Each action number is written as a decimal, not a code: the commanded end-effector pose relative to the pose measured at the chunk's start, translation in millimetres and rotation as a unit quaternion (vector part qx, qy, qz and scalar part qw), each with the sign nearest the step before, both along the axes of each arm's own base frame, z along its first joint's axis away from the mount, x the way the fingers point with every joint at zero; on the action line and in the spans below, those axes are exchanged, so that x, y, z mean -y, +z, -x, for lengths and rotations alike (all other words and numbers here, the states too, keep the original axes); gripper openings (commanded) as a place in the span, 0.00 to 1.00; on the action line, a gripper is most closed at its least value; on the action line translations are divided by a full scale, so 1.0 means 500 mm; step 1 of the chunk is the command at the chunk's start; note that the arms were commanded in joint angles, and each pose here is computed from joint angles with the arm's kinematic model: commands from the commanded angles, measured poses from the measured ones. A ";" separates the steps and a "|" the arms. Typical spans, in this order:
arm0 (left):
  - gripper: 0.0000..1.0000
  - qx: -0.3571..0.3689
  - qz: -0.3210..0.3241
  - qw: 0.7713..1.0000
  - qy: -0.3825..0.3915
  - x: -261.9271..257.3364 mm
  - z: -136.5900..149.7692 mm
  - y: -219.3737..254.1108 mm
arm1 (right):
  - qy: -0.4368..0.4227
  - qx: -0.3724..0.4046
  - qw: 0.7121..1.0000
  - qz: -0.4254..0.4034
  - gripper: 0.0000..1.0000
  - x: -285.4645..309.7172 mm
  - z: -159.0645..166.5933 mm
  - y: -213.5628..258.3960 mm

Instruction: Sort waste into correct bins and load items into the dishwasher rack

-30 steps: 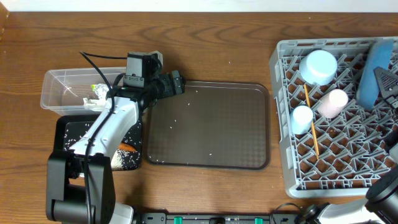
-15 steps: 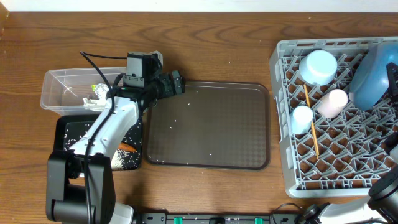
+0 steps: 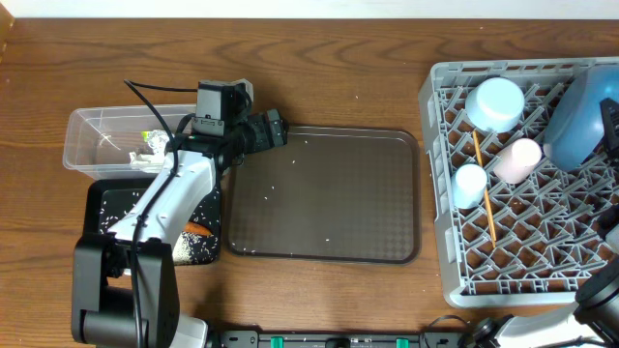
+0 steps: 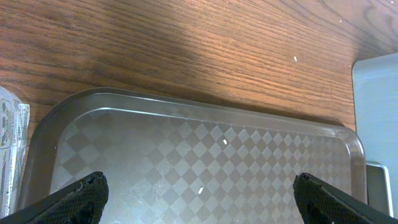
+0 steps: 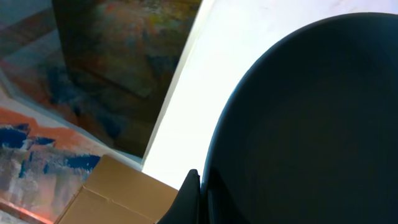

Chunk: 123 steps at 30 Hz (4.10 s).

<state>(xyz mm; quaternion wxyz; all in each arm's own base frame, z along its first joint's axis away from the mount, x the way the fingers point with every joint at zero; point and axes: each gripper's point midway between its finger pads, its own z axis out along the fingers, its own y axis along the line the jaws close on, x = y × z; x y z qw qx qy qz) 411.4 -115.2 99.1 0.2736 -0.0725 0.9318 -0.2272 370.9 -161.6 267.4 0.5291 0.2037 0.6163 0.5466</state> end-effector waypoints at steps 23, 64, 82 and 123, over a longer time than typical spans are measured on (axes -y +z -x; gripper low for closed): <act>0.98 -0.001 -0.003 1.000 0.003 -0.002 0.002 -0.002 | -0.092 -0.026 0.995 -0.039 0.01 0.131 0.069 -0.071; 0.98 -0.001 -0.003 1.000 0.003 -0.002 0.002 -0.003 | -0.096 0.039 0.993 0.064 0.99 0.001 0.199 0.161; 0.98 -0.001 -0.003 1.000 0.003 -0.002 0.002 -0.002 | -0.095 -0.048 0.994 0.016 0.99 0.058 0.171 0.034; 0.98 -0.001 -0.003 1.000 0.003 -0.002 0.002 -0.003 | -0.070 -0.163 0.947 0.267 0.99 -0.237 -0.129 -0.035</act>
